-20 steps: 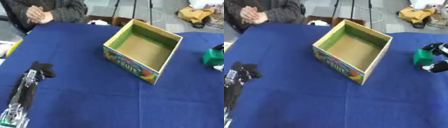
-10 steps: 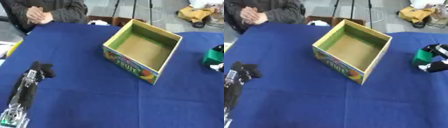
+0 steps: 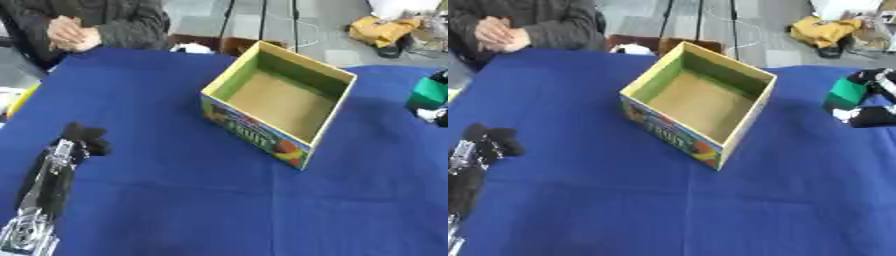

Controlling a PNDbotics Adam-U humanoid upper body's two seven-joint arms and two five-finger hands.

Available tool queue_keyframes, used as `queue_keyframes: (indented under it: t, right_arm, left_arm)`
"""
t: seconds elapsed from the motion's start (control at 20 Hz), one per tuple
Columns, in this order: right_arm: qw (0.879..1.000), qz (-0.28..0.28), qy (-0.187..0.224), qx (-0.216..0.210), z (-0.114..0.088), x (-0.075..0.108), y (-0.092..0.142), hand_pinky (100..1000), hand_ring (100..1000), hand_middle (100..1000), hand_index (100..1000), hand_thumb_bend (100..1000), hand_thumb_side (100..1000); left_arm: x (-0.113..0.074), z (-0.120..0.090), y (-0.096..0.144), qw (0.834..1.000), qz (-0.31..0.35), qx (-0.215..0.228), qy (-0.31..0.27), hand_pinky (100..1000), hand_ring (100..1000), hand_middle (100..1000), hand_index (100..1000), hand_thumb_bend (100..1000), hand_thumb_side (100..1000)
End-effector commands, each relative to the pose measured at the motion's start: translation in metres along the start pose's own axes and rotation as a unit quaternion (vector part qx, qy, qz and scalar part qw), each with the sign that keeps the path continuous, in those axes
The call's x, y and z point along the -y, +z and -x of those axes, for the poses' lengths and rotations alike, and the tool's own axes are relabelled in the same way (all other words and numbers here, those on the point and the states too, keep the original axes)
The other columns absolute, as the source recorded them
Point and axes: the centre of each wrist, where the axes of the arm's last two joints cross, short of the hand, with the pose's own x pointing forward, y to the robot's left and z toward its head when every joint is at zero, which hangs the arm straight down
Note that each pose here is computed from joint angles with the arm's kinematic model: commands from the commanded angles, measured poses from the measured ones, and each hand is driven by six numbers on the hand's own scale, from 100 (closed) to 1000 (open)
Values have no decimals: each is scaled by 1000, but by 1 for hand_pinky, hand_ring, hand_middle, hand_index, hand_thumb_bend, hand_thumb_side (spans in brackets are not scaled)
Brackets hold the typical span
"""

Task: Pick up objects on the table and place them in the box.

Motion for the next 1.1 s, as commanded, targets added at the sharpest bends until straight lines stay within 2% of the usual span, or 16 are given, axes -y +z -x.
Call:
queue_keyframes:
  t: [0.05, 0.25, 0.5, 0.75, 0.85, 0.95, 1.1]
  right_arm:
    - [998, 22, 3, 54, -30, 20, -17, 698, 521, 333, 496, 100, 301]
    - [995, -6, -5, 98, -65, 5, -40, 708, 528, 339, 501, 100, 315]
    - [991, -58, 0, 117, -91, -27, -60, 717, 537, 345, 506, 100, 320]
    - [989, -86, 18, 115, -98, -50, -67, 728, 559, 383, 538, 100, 331]
    - [988, -91, 28, 118, -99, -54, -68, 742, 588, 452, 598, 100, 349]
    - [987, -97, 41, 124, -101, -57, -69, 761, 621, 504, 647, 100, 404]
    - [983, -115, 64, 130, -101, -61, -68, 797, 690, 590, 697, 251, 435]
  left_arm:
    - [-5, -6, -2, 1000, 5, 11, -10, 688, 576, 521, 712, 444, 978]
    - [-2, -7, -3, 1000, 10, 13, -5, 688, 575, 521, 712, 445, 974]
    - [6, -11, -9, 999, 24, 23, 7, 689, 575, 521, 712, 447, 971]
    - [12, -15, -14, 999, 35, 32, 17, 689, 575, 521, 712, 448, 970]
    - [13, -15, -14, 999, 35, 32, 18, 690, 575, 521, 712, 448, 972]
    - [13, -15, -14, 999, 36, 32, 19, 690, 575, 521, 712, 449, 972]
    - [14, -16, -15, 999, 38, 33, 19, 690, 575, 520, 712, 450, 971]
